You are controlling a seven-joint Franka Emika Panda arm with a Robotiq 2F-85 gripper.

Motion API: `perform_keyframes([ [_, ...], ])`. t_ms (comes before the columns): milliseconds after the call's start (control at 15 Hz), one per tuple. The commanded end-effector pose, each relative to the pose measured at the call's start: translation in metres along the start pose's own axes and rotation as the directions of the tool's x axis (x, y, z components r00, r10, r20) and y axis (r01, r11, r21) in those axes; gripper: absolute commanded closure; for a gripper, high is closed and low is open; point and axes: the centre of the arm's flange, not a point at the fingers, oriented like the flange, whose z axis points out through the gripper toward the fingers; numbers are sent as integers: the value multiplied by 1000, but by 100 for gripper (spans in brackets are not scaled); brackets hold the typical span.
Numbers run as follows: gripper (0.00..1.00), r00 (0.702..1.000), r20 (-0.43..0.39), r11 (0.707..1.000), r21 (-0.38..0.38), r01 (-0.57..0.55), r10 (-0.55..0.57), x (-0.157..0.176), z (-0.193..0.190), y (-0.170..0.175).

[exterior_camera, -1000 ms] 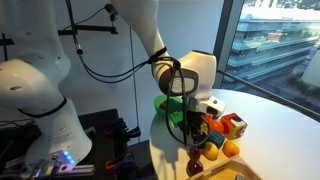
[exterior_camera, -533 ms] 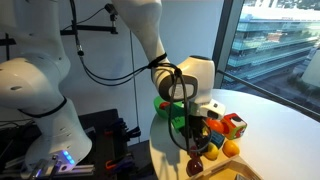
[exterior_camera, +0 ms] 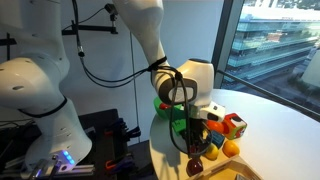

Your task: Put the plastic strawberry in the bowl

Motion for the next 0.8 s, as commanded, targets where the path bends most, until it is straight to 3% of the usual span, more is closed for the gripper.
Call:
perform_keyframes([
  [0, 68, 1000, -5, 1000, -23, 7, -7, 3, -3, -1],
  [67, 74, 1000, -5, 1000, -21, 7, -7, 4, -7, -2],
  [733, 74, 996, 57, 998, 27, 64, -66, 8, -69, -29],
])
